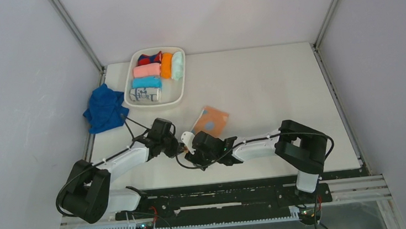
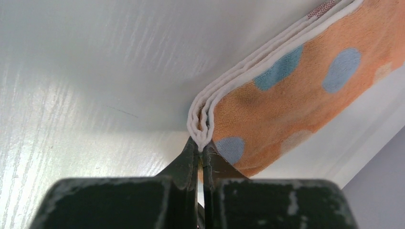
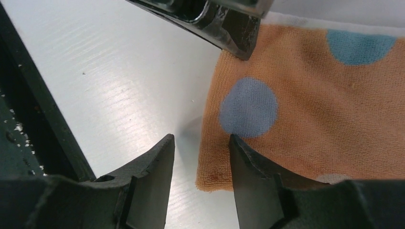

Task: Roll the towels
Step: Roll the towel at the center of the board.

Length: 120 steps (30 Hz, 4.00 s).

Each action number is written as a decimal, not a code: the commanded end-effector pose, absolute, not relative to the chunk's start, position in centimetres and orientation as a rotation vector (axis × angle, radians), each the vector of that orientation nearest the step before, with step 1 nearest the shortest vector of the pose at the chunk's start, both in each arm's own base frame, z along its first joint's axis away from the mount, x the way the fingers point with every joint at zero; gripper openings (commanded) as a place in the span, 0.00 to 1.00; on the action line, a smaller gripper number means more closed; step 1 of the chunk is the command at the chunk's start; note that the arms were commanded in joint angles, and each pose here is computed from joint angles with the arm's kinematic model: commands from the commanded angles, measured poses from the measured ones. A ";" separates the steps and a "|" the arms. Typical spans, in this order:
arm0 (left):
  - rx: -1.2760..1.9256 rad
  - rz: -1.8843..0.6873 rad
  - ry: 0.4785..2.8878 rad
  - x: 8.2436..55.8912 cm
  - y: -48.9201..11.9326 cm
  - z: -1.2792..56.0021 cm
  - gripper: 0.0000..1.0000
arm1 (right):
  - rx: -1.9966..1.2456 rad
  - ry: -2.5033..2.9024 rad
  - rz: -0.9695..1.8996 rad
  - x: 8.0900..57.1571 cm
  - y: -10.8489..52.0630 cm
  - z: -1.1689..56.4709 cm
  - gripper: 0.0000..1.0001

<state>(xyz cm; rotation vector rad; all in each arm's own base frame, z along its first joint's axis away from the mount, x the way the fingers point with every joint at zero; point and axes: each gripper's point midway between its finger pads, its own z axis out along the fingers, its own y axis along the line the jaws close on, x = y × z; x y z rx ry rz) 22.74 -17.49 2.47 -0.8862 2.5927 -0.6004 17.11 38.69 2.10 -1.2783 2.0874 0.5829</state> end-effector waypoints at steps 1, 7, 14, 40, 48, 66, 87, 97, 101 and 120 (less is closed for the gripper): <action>-0.882 -0.676 2.562 24.1 -18.6 4.8 0.00 | -1.283 2.039 0.524 18.0 39.7 2.9 0.45; -0.918 -0.624 2.537 24.9 -16.7 5.7 0.00 | -1.294 2.052 0.482 18.0 39.2 2.6 0.44; -0.937 -0.615 2.544 24.9 -16.3 5.3 0.00 | -1.315 2.047 0.476 18.0 39.5 2.6 0.37; -0.981 -0.642 2.497 25.8 -16.2 4.9 0.21 | -1.117 2.235 1.241 16.4 40.7 6.2 0.00; -0.949 -0.664 2.434 25.3 -15.4 5.8 0.46 | -0.821 2.370 1.517 18.3 39.2 5.1 0.00; -0.816 -0.950 2.257 23.6 -16.5 5.7 0.77 | -0.419 2.626 1.672 20.7 36.1 0.2 0.00; -0.855 -1.027 2.285 24.1 -17.9 2.8 0.59 | -0.362 2.668 1.657 21.2 35.4 -0.8 0.00; -0.905 -0.994 2.352 23.6 -17.9 0.8 0.53 | -0.358 2.659 1.674 21.5 35.7 -0.3 0.00; -0.949 -0.954 2.394 23.0 -17.7 -0.6 0.49 | -0.358 2.648 1.677 21.7 35.8 0.2 0.00; -1.123 -0.626 2.556 20.2 -14.7 -4.4 0.29 | -0.698 2.488 1.158 22.7 34.5 5.5 0.29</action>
